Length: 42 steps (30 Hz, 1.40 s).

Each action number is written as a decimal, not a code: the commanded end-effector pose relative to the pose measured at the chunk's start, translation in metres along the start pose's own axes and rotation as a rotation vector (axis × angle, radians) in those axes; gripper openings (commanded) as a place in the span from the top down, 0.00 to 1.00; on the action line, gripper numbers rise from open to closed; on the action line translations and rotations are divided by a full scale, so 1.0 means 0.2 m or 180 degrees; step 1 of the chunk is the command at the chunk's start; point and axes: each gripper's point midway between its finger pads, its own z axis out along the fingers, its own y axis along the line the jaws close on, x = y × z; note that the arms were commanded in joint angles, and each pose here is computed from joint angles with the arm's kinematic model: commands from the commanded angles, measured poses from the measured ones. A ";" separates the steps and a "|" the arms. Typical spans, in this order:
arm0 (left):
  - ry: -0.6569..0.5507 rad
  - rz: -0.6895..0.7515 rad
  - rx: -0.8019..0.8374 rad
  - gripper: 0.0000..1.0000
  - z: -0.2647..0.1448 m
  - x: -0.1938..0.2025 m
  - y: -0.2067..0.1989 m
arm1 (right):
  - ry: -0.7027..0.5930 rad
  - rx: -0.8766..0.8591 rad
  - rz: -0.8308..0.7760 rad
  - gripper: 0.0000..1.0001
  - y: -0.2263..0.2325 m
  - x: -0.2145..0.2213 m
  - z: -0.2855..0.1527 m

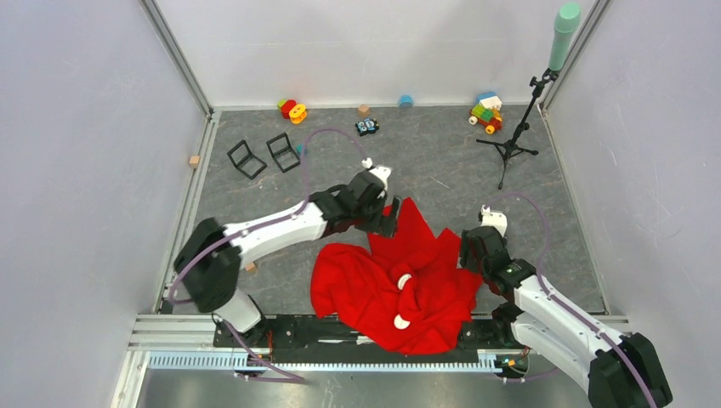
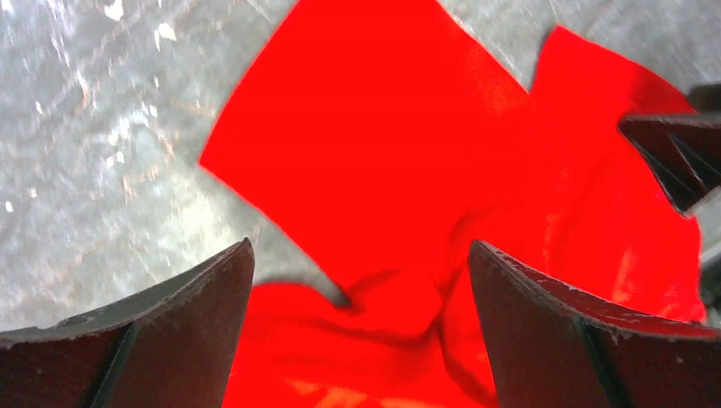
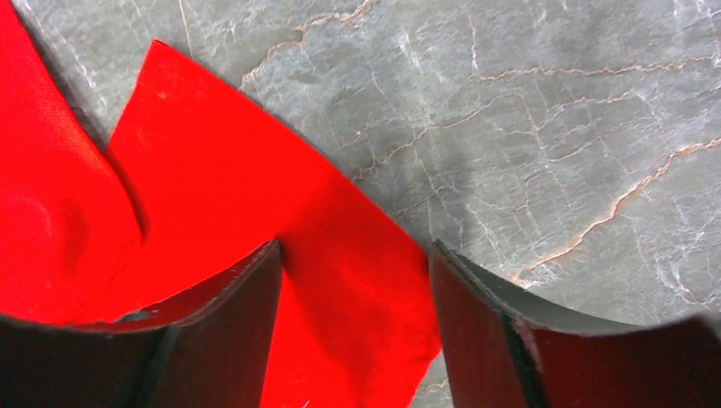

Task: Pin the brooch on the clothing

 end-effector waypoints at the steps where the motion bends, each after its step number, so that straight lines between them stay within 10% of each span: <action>1: -0.0126 0.0413 -0.0280 0.00 0.16 -0.19 0.02 | 0.0035 0.0031 0.0129 0.40 -0.02 0.06 0.03; 9: 0.0106 0.0625 -0.0476 0.00 0.53 -0.24 0.00 | -0.0185 0.0031 0.0269 0.84 -0.03 -0.01 0.02; 19: 0.0459 0.0944 -0.0712 0.02 0.79 -0.08 -0.02 | -0.0338 0.0019 0.0356 0.91 -0.03 -0.06 -0.01; 23: 0.0712 0.0849 -0.0994 0.38 0.80 0.02 0.15 | -0.0450 0.0025 0.0422 0.95 -0.04 -0.09 -0.02; 29: 0.0561 0.0525 -0.1414 0.97 0.66 0.00 0.45 | -0.0767 0.0138 0.0519 1.00 -0.09 -0.22 -0.08; 42: -0.1026 -0.0997 -0.1962 0.98 -0.26 -0.39 1.09 | -0.1782 0.0881 0.0532 1.00 -0.27 -0.87 -0.51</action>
